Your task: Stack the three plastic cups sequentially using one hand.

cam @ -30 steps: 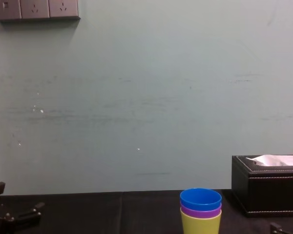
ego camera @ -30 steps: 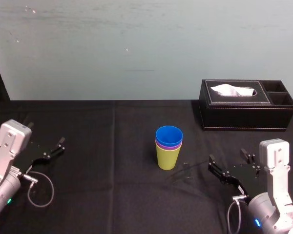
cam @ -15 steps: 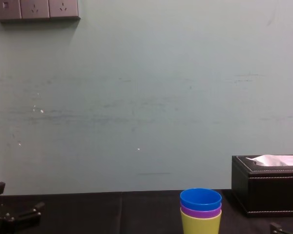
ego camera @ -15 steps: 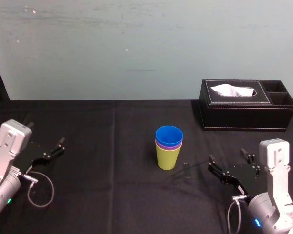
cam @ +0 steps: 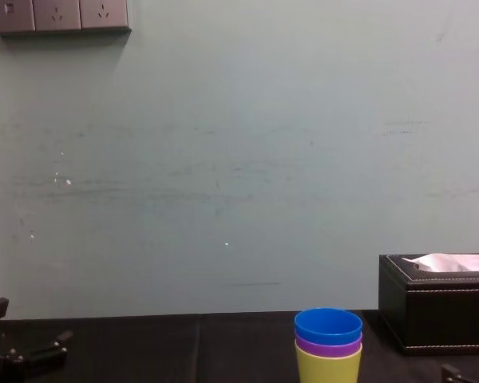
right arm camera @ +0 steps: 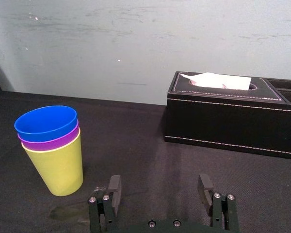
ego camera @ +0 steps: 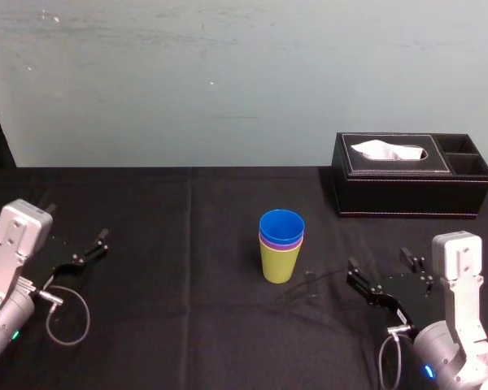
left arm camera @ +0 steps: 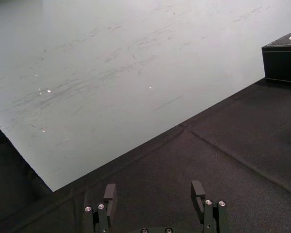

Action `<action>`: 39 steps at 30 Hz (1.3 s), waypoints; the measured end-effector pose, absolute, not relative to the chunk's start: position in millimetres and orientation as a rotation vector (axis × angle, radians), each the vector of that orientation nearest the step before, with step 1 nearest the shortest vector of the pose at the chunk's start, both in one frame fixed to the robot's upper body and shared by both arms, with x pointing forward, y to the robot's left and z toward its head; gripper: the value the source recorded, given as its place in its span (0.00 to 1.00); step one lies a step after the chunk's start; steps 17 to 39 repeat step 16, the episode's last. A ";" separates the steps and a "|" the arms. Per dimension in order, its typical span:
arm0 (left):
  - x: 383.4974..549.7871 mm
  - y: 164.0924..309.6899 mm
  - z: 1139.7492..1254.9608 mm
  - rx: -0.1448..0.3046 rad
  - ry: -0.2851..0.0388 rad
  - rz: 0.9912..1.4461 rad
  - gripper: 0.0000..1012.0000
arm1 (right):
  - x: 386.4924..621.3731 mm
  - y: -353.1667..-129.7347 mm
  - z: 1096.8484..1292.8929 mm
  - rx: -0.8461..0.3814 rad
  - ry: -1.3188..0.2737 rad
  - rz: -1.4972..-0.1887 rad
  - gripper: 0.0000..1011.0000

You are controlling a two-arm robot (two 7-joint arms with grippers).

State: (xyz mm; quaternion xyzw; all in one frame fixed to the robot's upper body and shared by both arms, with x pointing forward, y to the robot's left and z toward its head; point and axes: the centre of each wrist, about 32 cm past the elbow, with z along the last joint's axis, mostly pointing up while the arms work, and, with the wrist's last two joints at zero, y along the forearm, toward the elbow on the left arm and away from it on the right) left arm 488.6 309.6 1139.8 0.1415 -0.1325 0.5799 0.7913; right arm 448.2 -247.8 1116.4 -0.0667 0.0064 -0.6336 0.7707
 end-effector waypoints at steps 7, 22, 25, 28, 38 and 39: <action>488.6 309.7 1139.7 0.304 -0.285 1.248 0.99 | 448.2 -247.9 1116.4 -0.145 0.014 -1.374 0.99; 488.6 309.7 1139.8 0.305 -0.285 1.248 0.99 | 448.2 -247.9 1116.4 -0.145 0.014 -1.374 0.99; 488.6 309.7 1139.8 0.305 -0.285 1.248 0.99 | 448.2 -247.9 1116.4 -0.145 0.014 -1.374 0.99; 488.6 309.7 1139.8 0.305 -0.285 1.248 0.99 | 448.2 -247.9 1116.4 -0.145 0.014 -1.374 0.99; 488.6 309.7 1139.8 0.305 -0.285 1.248 0.99 | 448.2 -247.9 1116.4 -0.145 0.014 -1.374 0.99; 488.6 309.7 1139.8 0.305 -0.285 1.248 0.99 | 448.2 -247.9 1116.4 -0.145 0.014 -1.374 0.99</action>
